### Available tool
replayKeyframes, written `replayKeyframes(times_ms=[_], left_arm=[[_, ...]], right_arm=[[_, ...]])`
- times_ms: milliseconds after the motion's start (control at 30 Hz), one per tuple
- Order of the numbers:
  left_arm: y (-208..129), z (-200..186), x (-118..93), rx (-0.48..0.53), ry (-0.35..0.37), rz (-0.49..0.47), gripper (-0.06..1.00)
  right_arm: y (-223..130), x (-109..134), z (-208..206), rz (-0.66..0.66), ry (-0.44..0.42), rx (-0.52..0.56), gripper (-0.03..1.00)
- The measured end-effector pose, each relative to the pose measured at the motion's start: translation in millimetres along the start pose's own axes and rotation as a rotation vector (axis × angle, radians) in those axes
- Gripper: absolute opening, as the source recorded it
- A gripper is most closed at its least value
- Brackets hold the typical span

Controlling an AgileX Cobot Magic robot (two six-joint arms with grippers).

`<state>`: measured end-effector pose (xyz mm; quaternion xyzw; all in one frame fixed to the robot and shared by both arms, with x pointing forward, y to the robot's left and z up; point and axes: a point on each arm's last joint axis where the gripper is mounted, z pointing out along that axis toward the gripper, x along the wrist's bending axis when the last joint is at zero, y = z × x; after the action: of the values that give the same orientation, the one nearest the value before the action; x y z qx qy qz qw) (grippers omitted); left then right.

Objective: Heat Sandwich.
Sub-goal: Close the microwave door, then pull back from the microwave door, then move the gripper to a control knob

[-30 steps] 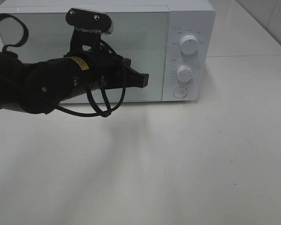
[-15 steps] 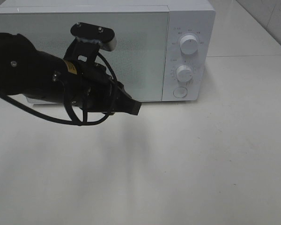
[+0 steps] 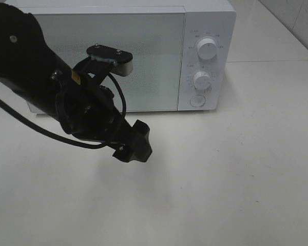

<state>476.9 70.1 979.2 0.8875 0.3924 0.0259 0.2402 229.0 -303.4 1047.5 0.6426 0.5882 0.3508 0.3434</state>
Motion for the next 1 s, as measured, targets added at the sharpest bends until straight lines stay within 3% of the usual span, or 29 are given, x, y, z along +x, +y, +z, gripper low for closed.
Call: replayKeyframes(times_ms=[100, 133, 200, 433, 700, 1000], left_arm=[[-5, -2, 6, 0.084, 0.01, 0.016, 0.99], [-11, -4, 12, 0.154, 0.008, 0.005, 0.99], [-14, -5, 14, 0.184, 0.007, -0.002, 0.99], [-30, -17, 48, 0.338, -0.002, -0.138, 0.99], [-35, -55, 73, 0.279, 0.029, -0.246, 0.99], [-55, -129, 112, 0.116, 0.148, -0.442, 0.99]], right_arm=[[0, 0, 0, 0.0, 0.0, 0.0, 0.76], [0, 0, 0, 0.0, 0.0, 0.0, 0.76], [0, 0, 0, 0.0, 0.0, 0.0, 0.76], [0, 0, 0, 0.0, 0.0, 0.0, 0.76], [0, 0, 0, 0.0, 0.0, 0.0, 0.76], [0, 0, 0, 0.0, 0.0, 0.0, 0.76]])
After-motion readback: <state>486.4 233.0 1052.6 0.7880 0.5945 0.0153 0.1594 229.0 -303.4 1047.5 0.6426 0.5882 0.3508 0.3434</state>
